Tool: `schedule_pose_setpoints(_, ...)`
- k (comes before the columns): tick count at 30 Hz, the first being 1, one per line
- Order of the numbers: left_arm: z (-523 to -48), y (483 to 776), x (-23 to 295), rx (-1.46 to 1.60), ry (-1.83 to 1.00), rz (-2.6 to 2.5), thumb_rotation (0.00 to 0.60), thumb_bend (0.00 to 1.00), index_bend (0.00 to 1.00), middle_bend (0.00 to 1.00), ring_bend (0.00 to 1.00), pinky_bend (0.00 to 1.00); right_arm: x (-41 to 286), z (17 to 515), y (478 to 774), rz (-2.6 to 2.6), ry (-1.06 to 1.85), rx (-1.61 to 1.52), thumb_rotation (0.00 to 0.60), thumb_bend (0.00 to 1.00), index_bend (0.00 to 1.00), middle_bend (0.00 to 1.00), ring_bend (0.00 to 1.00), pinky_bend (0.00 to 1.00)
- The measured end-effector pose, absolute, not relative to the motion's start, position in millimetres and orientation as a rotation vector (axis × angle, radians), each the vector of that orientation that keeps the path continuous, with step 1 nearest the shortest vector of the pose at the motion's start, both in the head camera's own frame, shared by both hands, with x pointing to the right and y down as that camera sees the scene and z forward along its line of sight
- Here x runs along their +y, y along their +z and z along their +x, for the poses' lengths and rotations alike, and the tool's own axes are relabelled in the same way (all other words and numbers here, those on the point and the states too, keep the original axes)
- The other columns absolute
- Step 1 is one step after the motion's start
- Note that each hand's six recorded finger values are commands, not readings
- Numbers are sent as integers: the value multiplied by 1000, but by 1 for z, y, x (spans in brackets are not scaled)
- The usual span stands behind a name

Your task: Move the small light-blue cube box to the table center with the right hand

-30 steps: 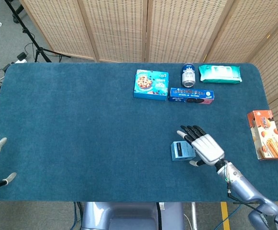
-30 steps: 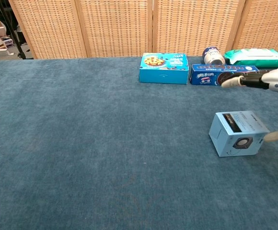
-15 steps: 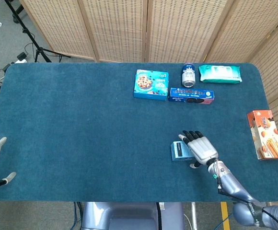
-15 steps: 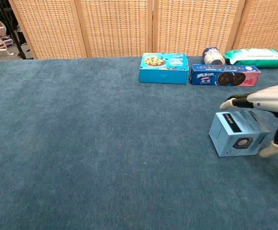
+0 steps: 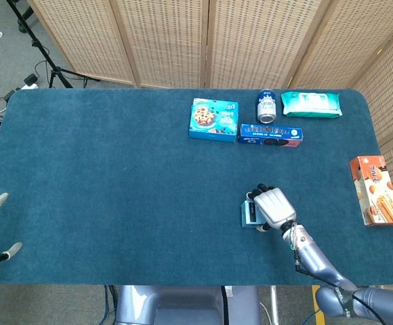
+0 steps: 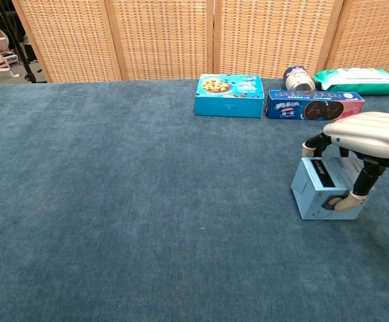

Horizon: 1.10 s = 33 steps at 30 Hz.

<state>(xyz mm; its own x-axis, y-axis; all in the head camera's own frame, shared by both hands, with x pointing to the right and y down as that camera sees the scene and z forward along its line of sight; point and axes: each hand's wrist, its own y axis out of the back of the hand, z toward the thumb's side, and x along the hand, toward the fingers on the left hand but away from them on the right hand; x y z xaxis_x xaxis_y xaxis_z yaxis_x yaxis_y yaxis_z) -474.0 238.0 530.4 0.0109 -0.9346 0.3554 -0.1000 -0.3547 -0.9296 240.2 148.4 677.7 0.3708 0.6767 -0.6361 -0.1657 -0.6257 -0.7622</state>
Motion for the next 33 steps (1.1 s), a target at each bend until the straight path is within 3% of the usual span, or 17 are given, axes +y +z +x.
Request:
schedule_pose_setpoints(7, -474, 530, 238, 1096, -1429, -1547, 600, 0, 0, 0, 0, 0, 147, 234, 669, -1868, 1268, -514, 600, 308, 492, 518, 386, 448)
schedule_pose_setpoints(21, -471, 531, 240, 1083, -1425, -1557, 600, 0, 0, 0, 0, 0, 137, 233, 650, -2213, 1006, -1008, 600, 363, 492, 518, 386, 448)
schedule_pose_setpoints(24, -471, 531, 240, 1082, -1425, -1558, 600, 0, 0, 0, 0, 0, 138, 236, 654, -2290, 954, -1123, 600, 376, 492, 517, 362, 443)
schedule_pose_setpoints(33, -470, 533, 241, 1075, -1430, -1564, 600, 0, 0, 0, 0, 0, 155, 234, 684, -2401, 871, -1340, 600, 435, 492, 497, 225, 309)
